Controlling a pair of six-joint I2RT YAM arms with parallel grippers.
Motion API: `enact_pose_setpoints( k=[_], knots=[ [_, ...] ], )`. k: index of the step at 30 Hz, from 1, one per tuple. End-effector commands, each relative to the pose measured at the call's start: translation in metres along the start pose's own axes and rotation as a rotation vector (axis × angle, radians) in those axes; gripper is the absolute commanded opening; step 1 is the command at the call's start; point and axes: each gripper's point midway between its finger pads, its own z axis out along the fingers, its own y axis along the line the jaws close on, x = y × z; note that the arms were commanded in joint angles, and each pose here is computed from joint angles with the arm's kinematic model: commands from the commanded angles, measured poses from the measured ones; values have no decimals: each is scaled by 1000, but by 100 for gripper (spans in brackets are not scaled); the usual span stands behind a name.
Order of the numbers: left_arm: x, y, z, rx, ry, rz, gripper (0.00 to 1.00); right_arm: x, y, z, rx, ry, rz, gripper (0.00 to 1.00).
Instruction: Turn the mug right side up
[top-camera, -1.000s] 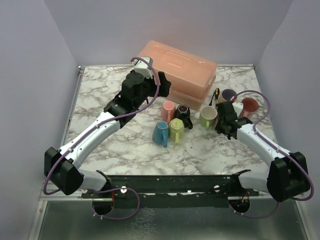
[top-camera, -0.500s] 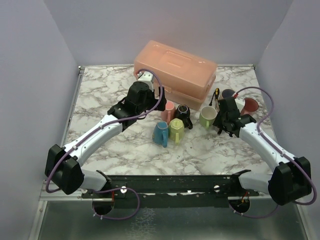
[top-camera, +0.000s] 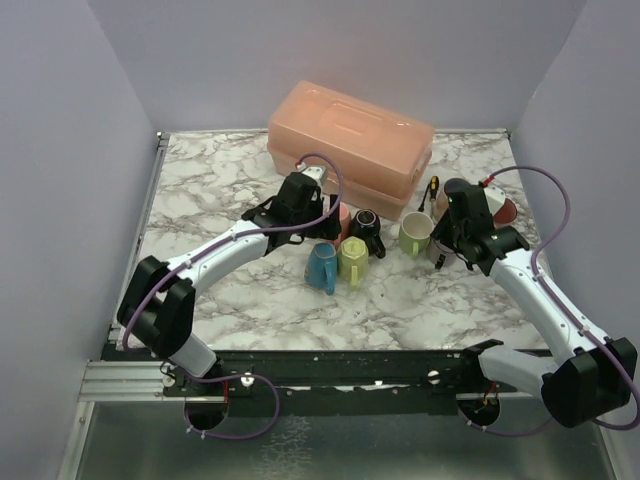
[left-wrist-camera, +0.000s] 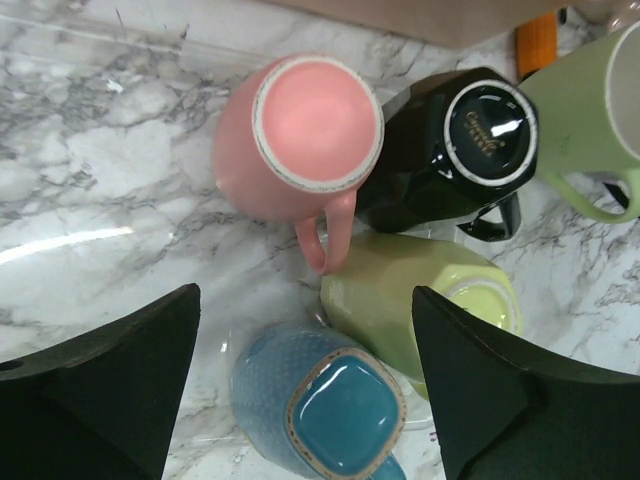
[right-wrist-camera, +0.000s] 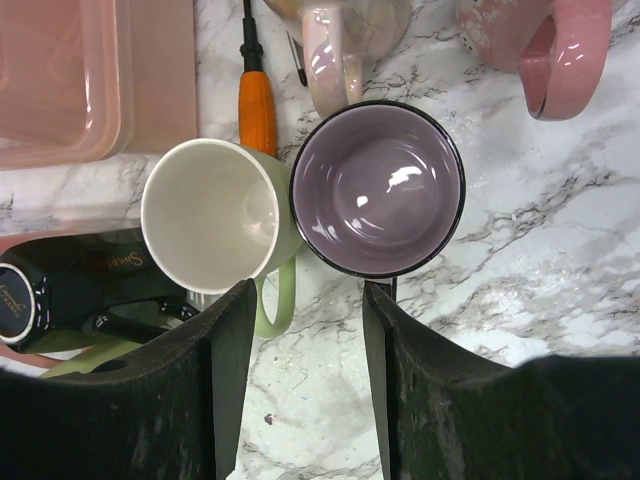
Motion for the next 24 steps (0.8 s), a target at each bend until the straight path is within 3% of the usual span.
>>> enact_pose_setpoints(
  k=[1,8,17,24],
  knots=[
    [19,-6,14,35,85,-22,85,2,-4,-2,16,13,35,51],
    [30,6,41,-15,113,-17,85,8,-4,0,5,21,36,51],
    [20,16,57,-76,63,-11,87,10,0,3,-6,38,28,51],
    [18,46,49,-236,16,-33,72,10,3,5,-12,41,14,51]
  ],
)
